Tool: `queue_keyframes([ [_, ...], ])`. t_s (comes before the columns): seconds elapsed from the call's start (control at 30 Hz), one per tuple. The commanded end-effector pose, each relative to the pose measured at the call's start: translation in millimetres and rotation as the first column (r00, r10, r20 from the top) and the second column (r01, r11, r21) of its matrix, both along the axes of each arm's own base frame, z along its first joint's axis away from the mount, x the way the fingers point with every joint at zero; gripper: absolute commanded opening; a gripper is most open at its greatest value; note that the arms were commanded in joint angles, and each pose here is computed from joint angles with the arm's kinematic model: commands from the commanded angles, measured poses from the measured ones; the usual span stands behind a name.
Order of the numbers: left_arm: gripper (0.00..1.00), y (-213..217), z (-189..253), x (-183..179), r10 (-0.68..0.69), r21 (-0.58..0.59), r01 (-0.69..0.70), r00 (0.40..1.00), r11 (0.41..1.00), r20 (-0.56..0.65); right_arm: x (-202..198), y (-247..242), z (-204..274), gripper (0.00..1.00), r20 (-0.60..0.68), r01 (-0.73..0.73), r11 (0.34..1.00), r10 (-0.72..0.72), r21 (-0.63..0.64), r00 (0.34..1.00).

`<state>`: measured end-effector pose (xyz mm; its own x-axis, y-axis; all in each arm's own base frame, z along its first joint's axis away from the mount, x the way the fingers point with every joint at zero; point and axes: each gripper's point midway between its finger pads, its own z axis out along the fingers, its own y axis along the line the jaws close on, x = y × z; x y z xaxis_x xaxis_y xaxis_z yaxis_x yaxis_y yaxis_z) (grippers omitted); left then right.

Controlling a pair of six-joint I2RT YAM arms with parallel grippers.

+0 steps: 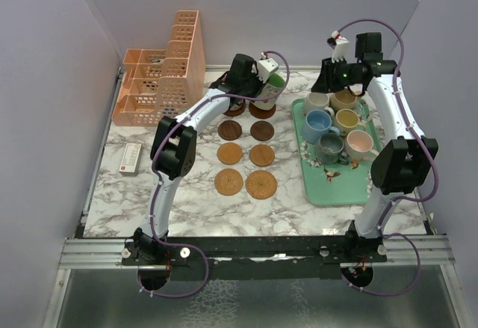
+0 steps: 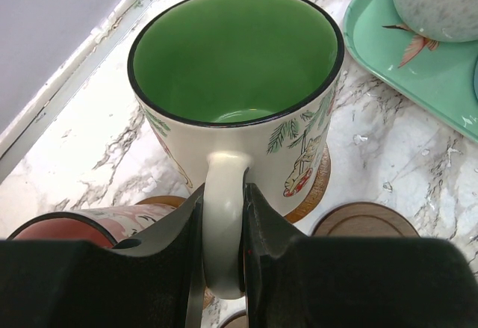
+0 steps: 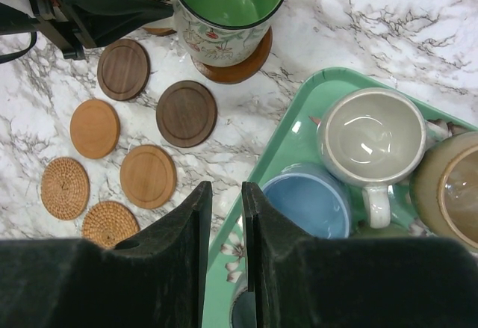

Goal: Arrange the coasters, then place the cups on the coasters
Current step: Place the cup on the coaster.

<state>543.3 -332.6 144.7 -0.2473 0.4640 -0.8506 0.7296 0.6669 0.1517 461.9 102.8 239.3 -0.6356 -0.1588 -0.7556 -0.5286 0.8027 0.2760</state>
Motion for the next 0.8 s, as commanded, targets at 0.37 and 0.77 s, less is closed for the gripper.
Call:
queue_keyframes([
  [0.37, 0.08, -8, 40, 2, -0.014, -0.093, 0.025, 0.993, 0.995, 0.117, -2, 0, 8, 0.23, 0.038, -0.031, 0.999, 0.03, 0.019, 0.999],
  [0.77, 0.18, 1, 18, -19, -0.017, -0.072, 0.021, 0.998, 0.997, 0.063, -4, -1, 8, 0.23, 0.036, -0.031, 0.999, 0.03, 0.024, 0.999],
])
